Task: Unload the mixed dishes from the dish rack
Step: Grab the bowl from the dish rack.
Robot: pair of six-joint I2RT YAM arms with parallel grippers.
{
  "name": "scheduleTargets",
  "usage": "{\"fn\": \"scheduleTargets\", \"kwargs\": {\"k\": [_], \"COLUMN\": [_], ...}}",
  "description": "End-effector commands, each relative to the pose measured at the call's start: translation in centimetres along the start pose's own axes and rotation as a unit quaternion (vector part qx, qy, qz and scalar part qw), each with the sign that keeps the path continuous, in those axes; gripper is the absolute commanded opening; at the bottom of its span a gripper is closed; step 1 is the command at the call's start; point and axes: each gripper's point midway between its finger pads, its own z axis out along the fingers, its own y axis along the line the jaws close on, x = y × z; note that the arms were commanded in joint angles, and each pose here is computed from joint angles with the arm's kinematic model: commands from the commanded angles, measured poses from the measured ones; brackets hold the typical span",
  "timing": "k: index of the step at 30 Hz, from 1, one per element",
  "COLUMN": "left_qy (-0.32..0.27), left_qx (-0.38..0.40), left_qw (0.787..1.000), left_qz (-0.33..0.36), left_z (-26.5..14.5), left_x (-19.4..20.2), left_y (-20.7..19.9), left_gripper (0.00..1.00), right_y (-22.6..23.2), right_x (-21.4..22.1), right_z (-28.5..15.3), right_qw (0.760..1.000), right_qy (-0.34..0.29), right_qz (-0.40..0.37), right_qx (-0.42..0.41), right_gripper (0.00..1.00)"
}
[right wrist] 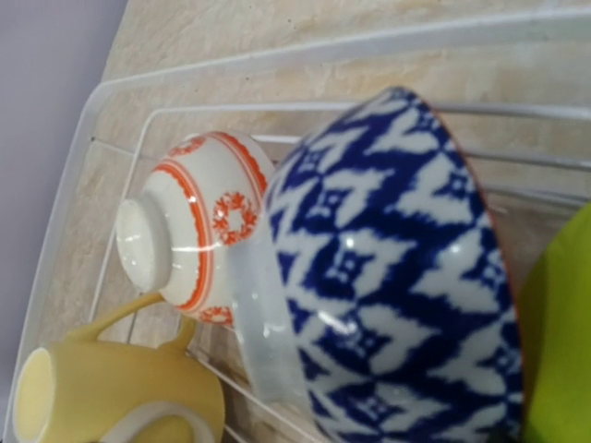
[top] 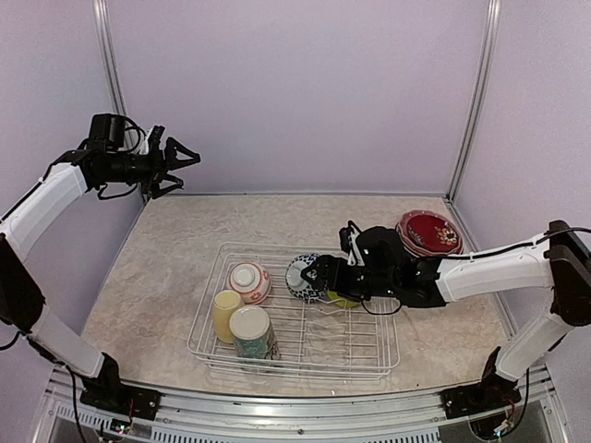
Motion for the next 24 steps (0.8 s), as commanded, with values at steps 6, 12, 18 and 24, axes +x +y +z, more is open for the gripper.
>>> {"fn": "scheduleTargets", "kwargs": {"k": [6,12,18,24], "left_qy": [0.002,0.003,0.003,0.005], "left_qx": [0.012,0.013,0.013,0.012], "left_qw": [1.0,1.0,1.0,1.0], "left_qz": [0.006,0.005,0.004,0.002], "left_z": [0.0,0.1,0.1,0.3], "left_x": [-0.4,-0.3,-0.3,-0.3], "left_y": [-0.7,-0.7,-0.7,-0.5], "left_gripper": [0.99,0.99,0.99,0.99], "right_y": [-1.5,-1.3,-1.0,-0.8], "right_x": [0.6,-0.6,-2.1,-2.9], "right_z": [0.9,-0.4,-0.4,1.3], "right_qw": [0.993,0.98,0.966,0.953], "right_qy": [0.021,0.018,0.018,0.03], "right_qz": [-0.078,-0.141,-0.192,-0.221], "right_qx": [0.087,0.136,0.171,0.205], "right_gripper": [0.87,0.87,0.89,0.89]}}
